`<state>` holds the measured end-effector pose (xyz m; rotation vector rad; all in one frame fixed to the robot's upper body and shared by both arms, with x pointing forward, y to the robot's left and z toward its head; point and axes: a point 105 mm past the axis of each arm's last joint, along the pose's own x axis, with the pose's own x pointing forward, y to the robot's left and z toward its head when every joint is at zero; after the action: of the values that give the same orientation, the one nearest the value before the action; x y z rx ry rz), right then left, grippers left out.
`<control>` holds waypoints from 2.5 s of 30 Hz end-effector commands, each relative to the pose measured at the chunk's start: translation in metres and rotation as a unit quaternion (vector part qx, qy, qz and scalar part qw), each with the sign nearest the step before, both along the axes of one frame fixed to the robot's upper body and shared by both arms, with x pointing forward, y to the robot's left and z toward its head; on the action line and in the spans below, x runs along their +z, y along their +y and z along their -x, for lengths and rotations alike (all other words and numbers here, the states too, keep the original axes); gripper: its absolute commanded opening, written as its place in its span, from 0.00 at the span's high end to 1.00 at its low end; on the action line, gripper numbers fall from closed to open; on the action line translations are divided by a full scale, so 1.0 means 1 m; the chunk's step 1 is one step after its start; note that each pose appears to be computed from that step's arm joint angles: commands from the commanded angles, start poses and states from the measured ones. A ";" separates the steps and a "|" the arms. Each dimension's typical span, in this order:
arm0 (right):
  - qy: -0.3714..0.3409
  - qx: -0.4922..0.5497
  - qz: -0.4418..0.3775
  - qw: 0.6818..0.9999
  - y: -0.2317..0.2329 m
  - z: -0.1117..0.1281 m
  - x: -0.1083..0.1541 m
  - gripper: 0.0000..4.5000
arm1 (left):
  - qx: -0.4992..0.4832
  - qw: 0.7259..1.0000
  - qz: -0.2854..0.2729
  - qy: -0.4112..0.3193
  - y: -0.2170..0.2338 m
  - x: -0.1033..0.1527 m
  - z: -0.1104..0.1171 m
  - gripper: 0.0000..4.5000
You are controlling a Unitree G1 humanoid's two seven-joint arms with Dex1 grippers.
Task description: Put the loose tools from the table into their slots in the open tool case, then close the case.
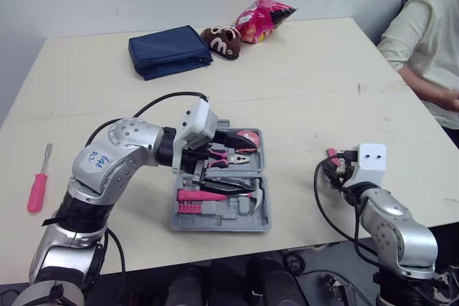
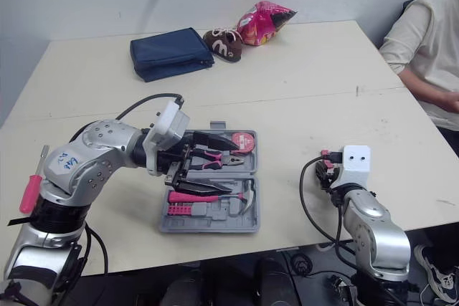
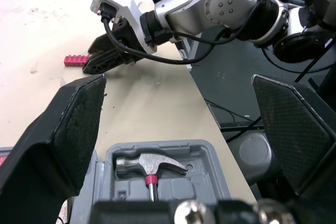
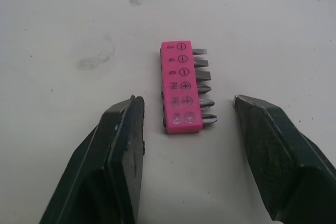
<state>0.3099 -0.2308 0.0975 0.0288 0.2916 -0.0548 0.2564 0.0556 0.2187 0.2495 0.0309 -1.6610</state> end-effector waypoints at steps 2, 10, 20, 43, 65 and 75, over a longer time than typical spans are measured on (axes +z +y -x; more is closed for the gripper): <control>0.015 0.003 -0.004 1.000 -0.001 0.001 -0.012 0.36 | -0.008 1.000 0.004 -0.027 -0.003 0.010 0.005 0.00; 0.018 -0.002 -0.005 1.000 -0.003 0.001 -0.017 0.54 | -0.009 0.999 0.006 -0.031 -0.004 0.011 0.004 0.00; -0.098 0.227 0.110 0.963 0.032 0.025 0.069 0.83 | 0.036 0.999 -0.022 -0.003 0.028 0.002 0.003 0.00; 0.082 0.663 0.135 0.732 0.153 0.072 0.040 0.83 | 0.050 0.978 -0.200 -0.010 0.081 -0.060 0.036 0.00; 0.127 0.715 0.177 0.665 0.183 0.062 0.022 0.83 | 0.083 0.977 -0.195 -0.024 0.086 -0.062 0.024 0.00; 0.124 0.731 0.201 0.640 0.196 0.056 0.009 0.83 | 0.082 0.978 -0.188 -0.025 0.080 -0.063 0.026 0.00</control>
<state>0.2545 -0.0356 0.1174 -0.6633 0.4741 1.5414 0.2336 0.1406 0.1494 0.5429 0.3591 -1.4610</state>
